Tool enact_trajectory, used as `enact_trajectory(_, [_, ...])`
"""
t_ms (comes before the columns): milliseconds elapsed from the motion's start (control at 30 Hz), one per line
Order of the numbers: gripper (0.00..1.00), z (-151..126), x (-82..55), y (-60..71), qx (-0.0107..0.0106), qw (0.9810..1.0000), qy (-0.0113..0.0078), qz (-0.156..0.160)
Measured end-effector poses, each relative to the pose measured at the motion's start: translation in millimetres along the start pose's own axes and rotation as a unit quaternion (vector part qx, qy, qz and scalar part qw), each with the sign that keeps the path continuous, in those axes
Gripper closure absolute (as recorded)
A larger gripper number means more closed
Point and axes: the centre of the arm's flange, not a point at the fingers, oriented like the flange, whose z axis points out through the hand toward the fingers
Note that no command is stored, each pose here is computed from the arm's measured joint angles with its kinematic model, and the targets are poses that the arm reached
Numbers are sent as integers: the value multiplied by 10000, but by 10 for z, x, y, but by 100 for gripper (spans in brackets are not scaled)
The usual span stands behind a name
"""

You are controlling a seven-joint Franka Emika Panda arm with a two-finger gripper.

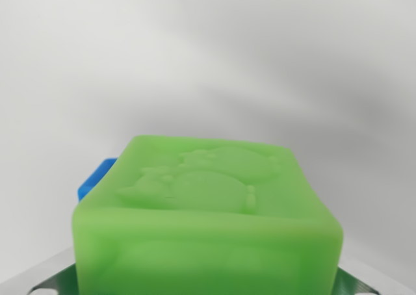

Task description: Stack cube

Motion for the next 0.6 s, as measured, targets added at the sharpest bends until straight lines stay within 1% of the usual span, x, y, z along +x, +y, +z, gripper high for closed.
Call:
enact_trajectory(233, [100, -32, -150, 1, -1, 10000, 2, 56])
enact_trajectory(500, [100, -60, -307, 4, -4, 9999, -5, 125])
enact_trajectory(600, [100, -75, -365, 4, -1, 9999, -2, 147])
